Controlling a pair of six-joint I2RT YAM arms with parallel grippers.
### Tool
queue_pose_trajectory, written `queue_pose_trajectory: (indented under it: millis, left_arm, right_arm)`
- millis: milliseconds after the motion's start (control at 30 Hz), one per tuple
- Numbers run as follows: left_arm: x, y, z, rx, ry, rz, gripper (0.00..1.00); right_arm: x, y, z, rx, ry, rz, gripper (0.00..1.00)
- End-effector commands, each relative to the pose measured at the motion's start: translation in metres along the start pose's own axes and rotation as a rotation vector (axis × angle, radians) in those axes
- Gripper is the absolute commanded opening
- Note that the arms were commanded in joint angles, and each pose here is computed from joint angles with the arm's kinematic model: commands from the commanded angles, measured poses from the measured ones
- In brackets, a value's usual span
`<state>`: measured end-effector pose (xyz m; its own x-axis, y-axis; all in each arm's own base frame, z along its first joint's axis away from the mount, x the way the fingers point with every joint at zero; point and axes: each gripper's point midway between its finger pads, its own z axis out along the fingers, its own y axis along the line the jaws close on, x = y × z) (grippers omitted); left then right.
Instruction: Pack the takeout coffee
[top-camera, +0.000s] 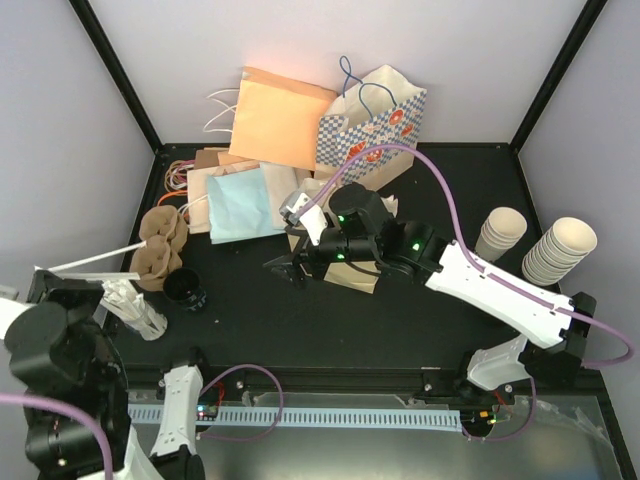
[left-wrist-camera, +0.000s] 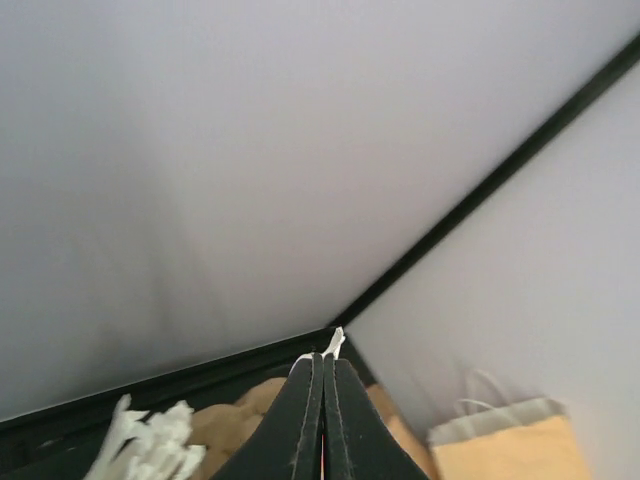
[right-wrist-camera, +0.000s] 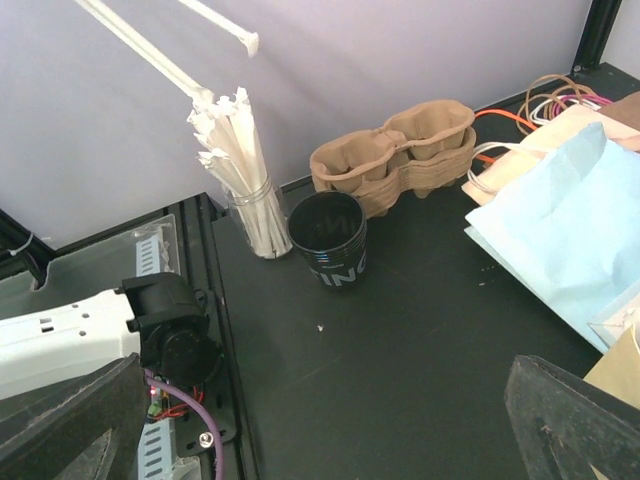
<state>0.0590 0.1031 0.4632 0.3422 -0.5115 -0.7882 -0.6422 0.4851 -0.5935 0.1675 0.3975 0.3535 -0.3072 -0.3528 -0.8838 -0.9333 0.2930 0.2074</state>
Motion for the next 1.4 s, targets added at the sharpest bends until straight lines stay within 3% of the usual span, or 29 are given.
queue_pose_trajectory:
  millis: [0, 100, 233, 467, 633, 800, 933, 1367]
  left_arm:
    - [-0.016, -0.032, -0.026, 0.209, -0.012, -0.073, 0.02]
    - [-0.004, -0.048, -0.034, 0.343, 0.038, -0.119, 0.02]
    - [0.037, -0.096, -0.030, 0.673, 0.145, -0.136, 0.02]
    - [0.095, -0.155, -0.039, 1.118, 0.395, -0.114, 0.01]
    - [0.101, -0.171, -0.047, 1.252, 0.448, -0.106, 0.02]
    - [0.077, -0.184, -0.073, 1.381, 0.393, -0.103, 0.02]
    - [0.079, -0.195, -0.069, 1.434, 0.458, -0.154, 0.02]
    - [0.121, -0.236, -0.027, 1.447, 0.526, -0.165, 0.01]
  right_arm:
    - [-0.007, 0.001, 0.000, 0.003, -0.006, -0.023, 1.00]
    - [-0.010, -0.005, -0.002, 0.042, -0.013, -0.018, 1.00]
    - [-0.015, -0.016, -0.014, 0.128, -0.014, -0.006, 1.00]
    - [-0.029, -0.061, -0.076, 0.462, -0.134, 0.062, 1.00]
    - [-0.026, -0.099, -0.120, 0.679, -0.178, 0.110, 1.00]
    - [-0.019, -0.129, -0.160, 0.853, -0.212, 0.149, 1.00]
    - [-0.016, -0.140, -0.192, 0.968, -0.278, 0.158, 1.00]
    - [-0.011, -0.135, -0.222, 1.005, -0.363, 0.139, 1.00]
